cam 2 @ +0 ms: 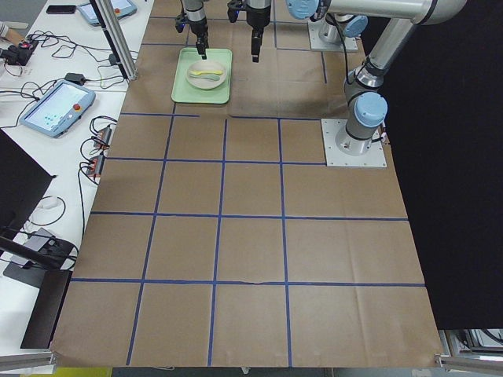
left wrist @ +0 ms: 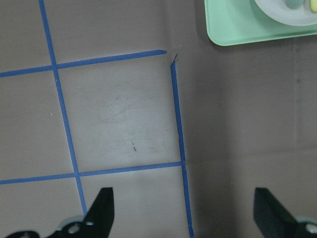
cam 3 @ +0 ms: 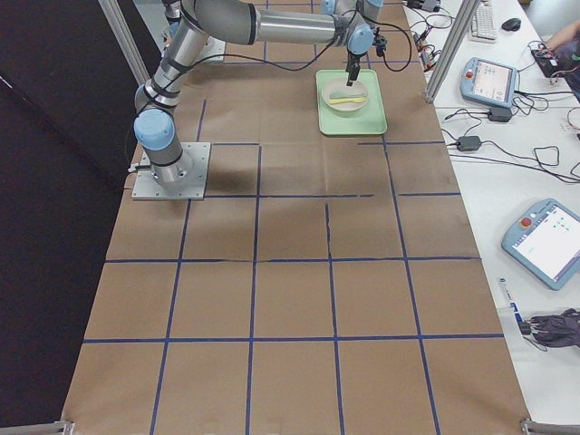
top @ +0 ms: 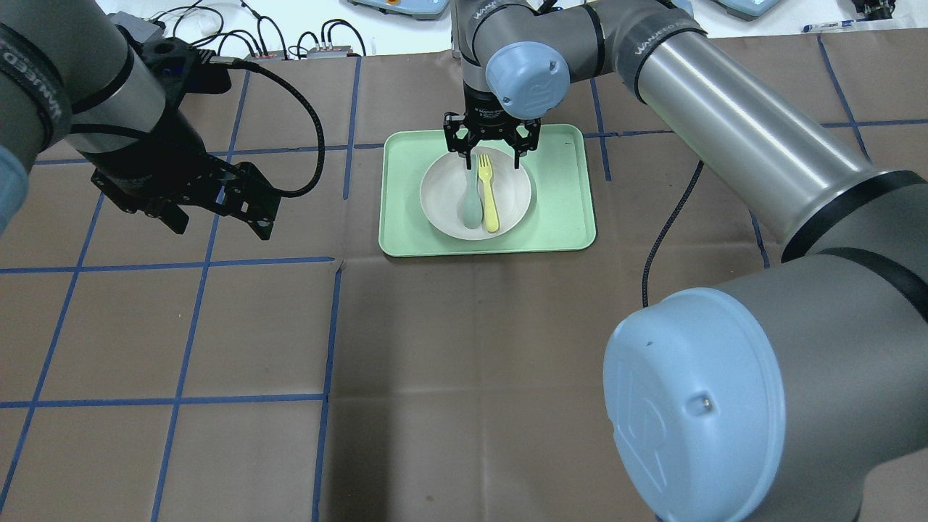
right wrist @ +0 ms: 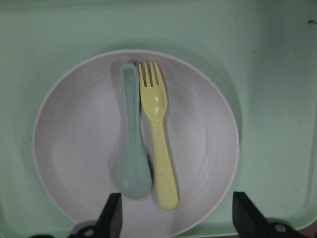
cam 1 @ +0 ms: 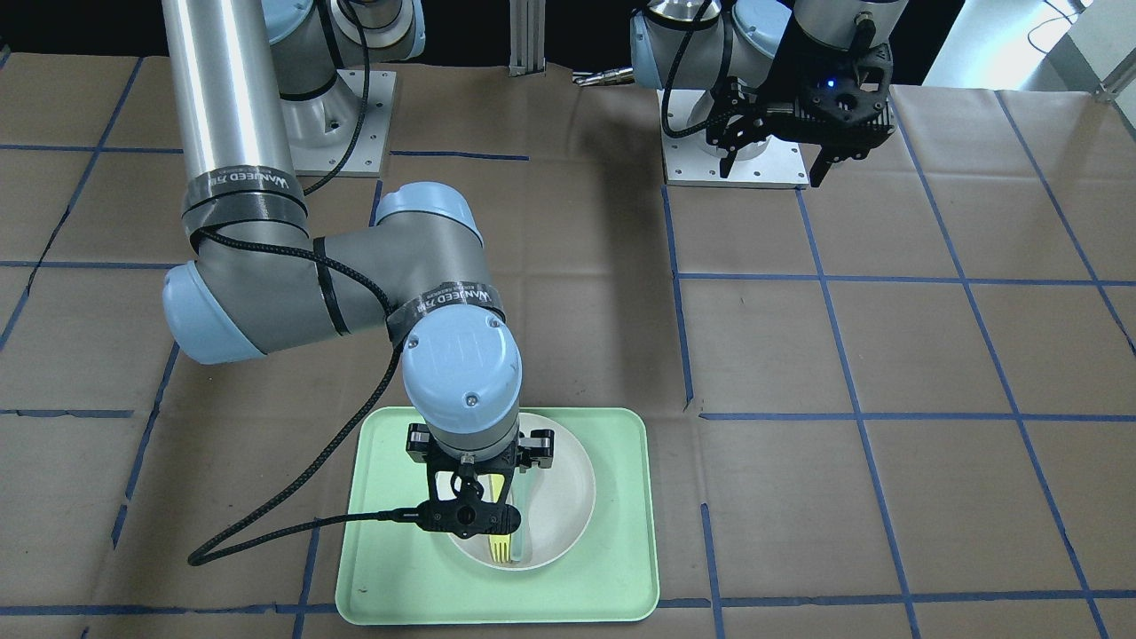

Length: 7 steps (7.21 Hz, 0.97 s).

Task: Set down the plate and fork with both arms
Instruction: 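Lower the right gripper onto the yellow fork in the plate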

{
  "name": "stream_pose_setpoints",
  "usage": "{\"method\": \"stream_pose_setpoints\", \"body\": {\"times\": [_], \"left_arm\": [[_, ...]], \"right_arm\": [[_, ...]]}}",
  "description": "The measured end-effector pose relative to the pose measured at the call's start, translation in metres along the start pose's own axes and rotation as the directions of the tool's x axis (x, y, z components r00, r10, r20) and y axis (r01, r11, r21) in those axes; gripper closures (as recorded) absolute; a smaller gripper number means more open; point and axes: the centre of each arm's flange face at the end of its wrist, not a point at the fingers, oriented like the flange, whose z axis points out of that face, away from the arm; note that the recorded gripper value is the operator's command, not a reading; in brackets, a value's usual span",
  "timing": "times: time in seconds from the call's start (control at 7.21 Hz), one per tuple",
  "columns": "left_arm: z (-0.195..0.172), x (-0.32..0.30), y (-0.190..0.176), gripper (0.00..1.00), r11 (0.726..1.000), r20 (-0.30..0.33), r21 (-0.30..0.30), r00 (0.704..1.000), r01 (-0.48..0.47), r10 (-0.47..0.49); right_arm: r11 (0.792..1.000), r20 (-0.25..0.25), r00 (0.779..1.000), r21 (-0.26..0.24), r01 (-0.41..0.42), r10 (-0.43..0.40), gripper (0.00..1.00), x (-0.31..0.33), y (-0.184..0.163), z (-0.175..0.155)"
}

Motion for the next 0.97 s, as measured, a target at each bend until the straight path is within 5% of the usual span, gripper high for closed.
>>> {"method": "stream_pose_setpoints", "body": {"times": [0.28, 0.97], "left_arm": [[0.002, 0.0, -0.001, 0.0, 1.0, 0.0, -0.005, 1.0, -0.003, 0.003], [0.013, 0.001, 0.006, 0.0, 1.0, -0.006, -0.026, 1.0, -0.01, 0.01]], "right_arm": [[1.0, -0.006, 1.0, -0.013, 0.002, -0.003, 0.37, -0.002, -0.005, 0.022], [0.998, 0.012, 1.0, 0.059, 0.012, -0.013, 0.43, -0.002, -0.001, 0.059]]}}
